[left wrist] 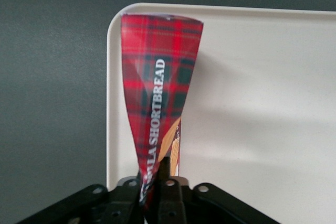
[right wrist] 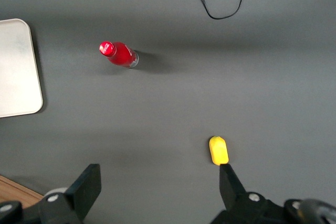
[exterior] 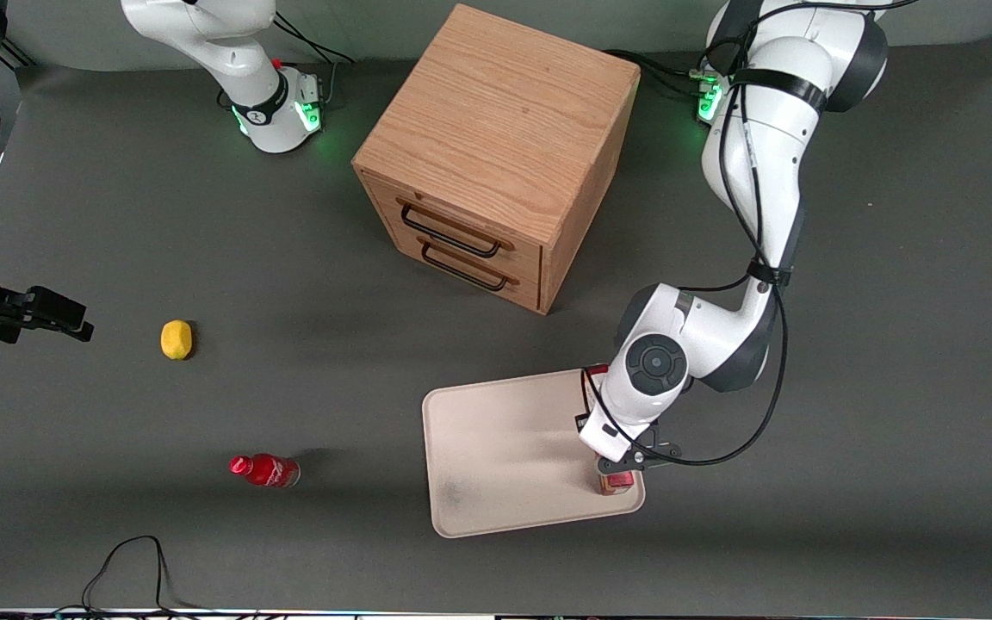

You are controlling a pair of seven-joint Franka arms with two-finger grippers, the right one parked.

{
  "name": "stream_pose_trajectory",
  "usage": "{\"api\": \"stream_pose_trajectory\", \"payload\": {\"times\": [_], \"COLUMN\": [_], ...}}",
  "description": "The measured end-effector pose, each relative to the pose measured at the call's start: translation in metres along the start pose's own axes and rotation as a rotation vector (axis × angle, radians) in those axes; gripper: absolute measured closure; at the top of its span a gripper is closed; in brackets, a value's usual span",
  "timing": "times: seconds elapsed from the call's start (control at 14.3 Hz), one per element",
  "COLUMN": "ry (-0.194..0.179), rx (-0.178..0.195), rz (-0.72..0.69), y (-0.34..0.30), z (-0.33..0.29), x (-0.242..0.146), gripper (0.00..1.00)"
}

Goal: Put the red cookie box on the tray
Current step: 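Lower the cookie box onto the tray and open the left gripper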

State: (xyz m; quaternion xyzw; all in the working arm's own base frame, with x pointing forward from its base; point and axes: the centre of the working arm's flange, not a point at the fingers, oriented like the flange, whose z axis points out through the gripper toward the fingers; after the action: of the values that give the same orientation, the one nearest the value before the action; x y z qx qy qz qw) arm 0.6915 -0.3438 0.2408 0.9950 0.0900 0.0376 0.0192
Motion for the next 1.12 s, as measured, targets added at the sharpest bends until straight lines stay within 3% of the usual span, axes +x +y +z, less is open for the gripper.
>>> {"api": "stream_pose_trajectory", "payload": {"times": [0.56,0.91,1.12], "ry": [0.02,-0.017,-0.008], "rx": [0.001,0.047,0.078], "rz": [-0.025,-0.04,-0.04], "y": [0.0,-0.008,-0.018], "z": [-0.011,-0.086,-0.157], "x": [0.004,0.006,0.004], "gripper": [0.02,0.0,0.0]}}
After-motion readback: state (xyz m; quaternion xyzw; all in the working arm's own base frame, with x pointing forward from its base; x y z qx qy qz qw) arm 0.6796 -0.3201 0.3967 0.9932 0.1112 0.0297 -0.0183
